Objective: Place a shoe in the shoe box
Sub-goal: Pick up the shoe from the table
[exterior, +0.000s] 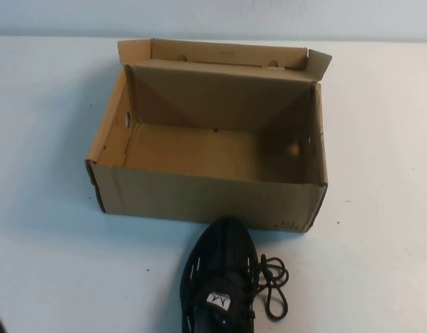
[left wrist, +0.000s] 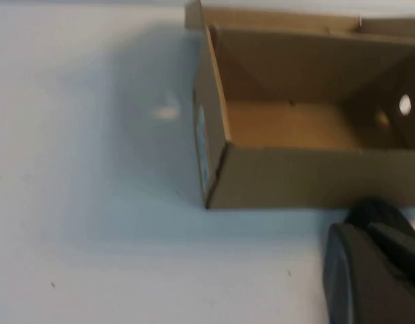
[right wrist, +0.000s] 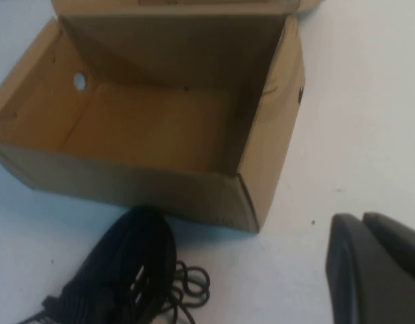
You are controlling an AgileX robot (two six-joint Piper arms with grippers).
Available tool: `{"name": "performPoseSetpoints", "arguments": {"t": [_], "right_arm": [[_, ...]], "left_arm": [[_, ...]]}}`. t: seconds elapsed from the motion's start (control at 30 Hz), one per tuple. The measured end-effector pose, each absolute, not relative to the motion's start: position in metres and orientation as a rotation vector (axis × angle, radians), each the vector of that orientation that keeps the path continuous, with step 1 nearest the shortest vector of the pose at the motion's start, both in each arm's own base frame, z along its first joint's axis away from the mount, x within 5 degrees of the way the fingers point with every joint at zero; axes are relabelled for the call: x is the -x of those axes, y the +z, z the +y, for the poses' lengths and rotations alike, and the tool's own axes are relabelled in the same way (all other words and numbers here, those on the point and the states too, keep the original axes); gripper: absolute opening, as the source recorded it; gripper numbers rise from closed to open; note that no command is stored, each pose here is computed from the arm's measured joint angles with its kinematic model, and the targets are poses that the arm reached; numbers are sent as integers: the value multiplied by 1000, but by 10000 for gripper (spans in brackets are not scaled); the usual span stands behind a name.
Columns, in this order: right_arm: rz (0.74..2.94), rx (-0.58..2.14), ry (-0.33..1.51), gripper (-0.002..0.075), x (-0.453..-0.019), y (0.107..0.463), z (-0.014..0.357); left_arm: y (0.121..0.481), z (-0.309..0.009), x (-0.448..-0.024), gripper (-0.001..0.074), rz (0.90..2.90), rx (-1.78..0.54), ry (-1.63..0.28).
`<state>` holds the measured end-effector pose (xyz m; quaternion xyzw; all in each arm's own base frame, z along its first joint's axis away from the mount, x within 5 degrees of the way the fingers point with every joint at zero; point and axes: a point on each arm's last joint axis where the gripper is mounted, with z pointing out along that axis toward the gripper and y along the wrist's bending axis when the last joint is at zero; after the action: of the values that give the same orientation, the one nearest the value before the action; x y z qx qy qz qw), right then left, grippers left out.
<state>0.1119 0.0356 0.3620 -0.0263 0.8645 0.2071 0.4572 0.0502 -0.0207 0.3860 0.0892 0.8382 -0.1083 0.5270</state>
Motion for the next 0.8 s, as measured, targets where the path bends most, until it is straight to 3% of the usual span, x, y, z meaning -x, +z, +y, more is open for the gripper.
{"name": "performPoseSetpoints", "arguments": {"t": [0.13,0.33,0.8], "right_arm": [[2213,154,515,-16,-123,360,39],[2235,207,546,-16,-129,362,42],[2448,663,596,-16,-141,380,80]], "left_arm": [[389,-30,-72,-2,2199,-306,-309],[382,-42,-95,-2,2330,-406,-393],[382,-51,-108,-2,2303,-452,-469]]}}
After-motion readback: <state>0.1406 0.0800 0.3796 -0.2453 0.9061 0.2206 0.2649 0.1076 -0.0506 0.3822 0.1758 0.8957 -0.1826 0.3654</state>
